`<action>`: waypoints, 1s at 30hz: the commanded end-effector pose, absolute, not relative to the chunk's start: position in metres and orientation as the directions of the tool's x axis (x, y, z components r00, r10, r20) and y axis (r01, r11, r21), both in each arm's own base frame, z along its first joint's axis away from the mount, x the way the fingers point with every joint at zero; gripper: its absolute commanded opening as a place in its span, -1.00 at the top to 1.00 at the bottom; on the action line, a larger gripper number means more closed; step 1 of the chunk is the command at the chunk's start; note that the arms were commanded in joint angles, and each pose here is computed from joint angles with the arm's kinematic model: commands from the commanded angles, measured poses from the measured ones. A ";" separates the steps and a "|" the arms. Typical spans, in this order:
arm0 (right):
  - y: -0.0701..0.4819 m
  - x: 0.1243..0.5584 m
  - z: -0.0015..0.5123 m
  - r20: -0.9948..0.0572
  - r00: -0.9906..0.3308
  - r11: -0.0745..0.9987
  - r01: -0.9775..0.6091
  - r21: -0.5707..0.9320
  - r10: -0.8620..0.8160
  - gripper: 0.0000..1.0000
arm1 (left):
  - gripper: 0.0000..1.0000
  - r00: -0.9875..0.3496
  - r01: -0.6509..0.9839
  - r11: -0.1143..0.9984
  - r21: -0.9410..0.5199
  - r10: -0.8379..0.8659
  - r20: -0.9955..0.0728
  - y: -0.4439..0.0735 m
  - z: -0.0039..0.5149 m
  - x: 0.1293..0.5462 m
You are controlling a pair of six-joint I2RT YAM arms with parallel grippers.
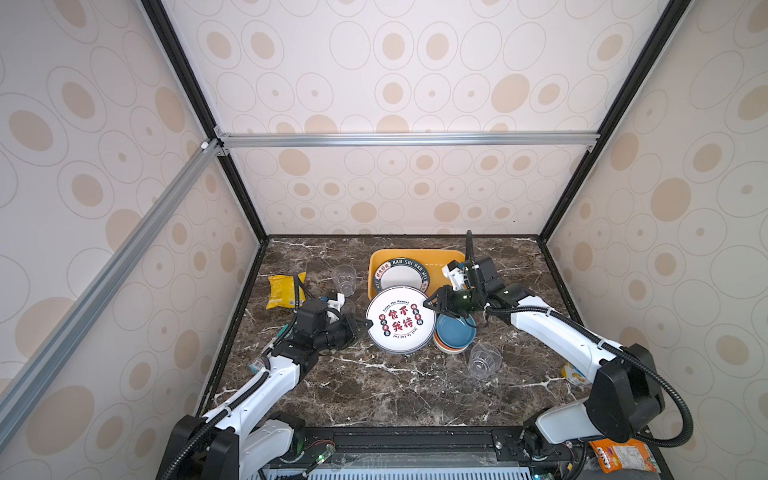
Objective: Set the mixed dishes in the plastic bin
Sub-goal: 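Lift the red-lettered plate upright off the table with the right gripper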
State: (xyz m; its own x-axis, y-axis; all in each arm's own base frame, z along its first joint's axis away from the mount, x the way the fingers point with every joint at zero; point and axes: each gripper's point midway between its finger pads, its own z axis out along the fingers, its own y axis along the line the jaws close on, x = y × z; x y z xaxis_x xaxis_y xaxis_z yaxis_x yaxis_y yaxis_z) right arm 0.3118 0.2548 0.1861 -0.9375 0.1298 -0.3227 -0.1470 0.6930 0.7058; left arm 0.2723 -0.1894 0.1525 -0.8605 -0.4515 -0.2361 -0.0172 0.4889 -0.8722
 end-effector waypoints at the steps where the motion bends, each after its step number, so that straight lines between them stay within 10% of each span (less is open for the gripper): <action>1: 0.256 0.312 0.183 -0.312 -0.941 0.683 -0.145 0.716 0.128 0.33 | 1.00 -0.840 0.087 0.419 -0.904 -0.457 -0.293 -0.198 0.196 0.286; 20: 0.255 0.318 0.186 -0.348 -0.927 0.691 -0.161 0.705 0.139 0.82 | 1.00 -0.837 0.100 0.407 -0.908 -0.459 -0.298 -0.197 0.204 0.292; 30: 0.242 0.334 0.195 -0.388 -0.899 0.699 -0.142 0.700 0.205 0.98 | 0.24 -0.822 0.098 0.413 -0.905 -0.480 -0.308 -0.188 0.207 0.298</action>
